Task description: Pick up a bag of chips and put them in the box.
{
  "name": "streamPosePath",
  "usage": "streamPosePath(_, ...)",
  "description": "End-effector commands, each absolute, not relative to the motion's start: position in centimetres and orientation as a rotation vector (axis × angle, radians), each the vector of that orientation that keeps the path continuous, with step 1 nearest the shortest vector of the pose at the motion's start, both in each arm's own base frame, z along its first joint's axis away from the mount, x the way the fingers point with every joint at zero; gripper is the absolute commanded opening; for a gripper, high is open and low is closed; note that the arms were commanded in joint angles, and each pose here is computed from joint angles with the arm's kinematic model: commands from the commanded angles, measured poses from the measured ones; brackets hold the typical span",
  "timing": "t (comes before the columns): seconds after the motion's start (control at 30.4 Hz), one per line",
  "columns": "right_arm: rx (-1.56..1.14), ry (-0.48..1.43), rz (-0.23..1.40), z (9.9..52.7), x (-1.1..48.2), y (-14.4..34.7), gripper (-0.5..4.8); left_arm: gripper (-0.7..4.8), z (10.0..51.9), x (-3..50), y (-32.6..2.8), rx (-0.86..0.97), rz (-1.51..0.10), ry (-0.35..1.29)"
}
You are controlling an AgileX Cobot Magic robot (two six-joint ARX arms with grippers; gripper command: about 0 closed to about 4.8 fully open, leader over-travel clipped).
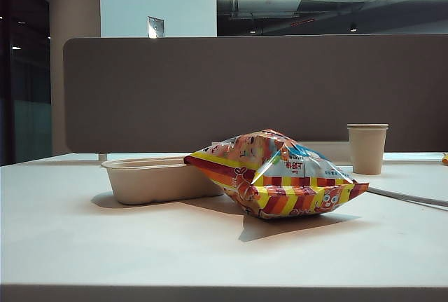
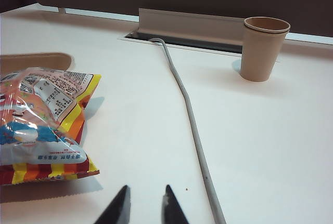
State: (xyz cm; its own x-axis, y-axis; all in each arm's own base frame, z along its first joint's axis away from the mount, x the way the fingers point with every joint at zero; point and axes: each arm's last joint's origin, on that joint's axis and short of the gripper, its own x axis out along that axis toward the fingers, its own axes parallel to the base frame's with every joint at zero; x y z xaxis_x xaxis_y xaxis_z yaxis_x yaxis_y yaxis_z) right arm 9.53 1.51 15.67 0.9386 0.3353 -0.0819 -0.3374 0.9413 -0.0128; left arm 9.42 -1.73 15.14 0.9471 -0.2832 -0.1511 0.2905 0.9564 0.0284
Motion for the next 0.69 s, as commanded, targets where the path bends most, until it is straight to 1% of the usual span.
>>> streamPosePath(0.03,-0.031,0.061,0.346,15.9,9.5,1.5,0.84,0.50,15.0,9.4,-1.7,0.049,-0.292,0.154)
streamPosePath(0.2,-0.004,0.066,0.349,15.9,9.5,1.5,0.84,0.50,15.1,9.4,-1.7,0.047,-0.293,0.153)
streamPosePath(0.33,0.120,0.086,0.346,15.9,9.5,1.5,0.84,0.50,15.1,9.4,-1.7,0.006,-0.291,0.159)
streamPosePath(0.49,0.393,0.132,0.336,15.9,9.5,1.6,0.84,0.50,15.1,9.4,-1.7,-0.210,-0.275,0.190)
streamPosePath(0.59,0.519,0.122,0.356,16.3,9.5,1.6,0.84,0.50,15.1,9.4,-1.7,-0.253,-0.271,0.195)
streamPosePath(0.69,0.661,0.100,0.412,16.9,9.5,1.7,0.85,0.50,15.1,9.4,-1.7,-0.351,-0.266,0.203)
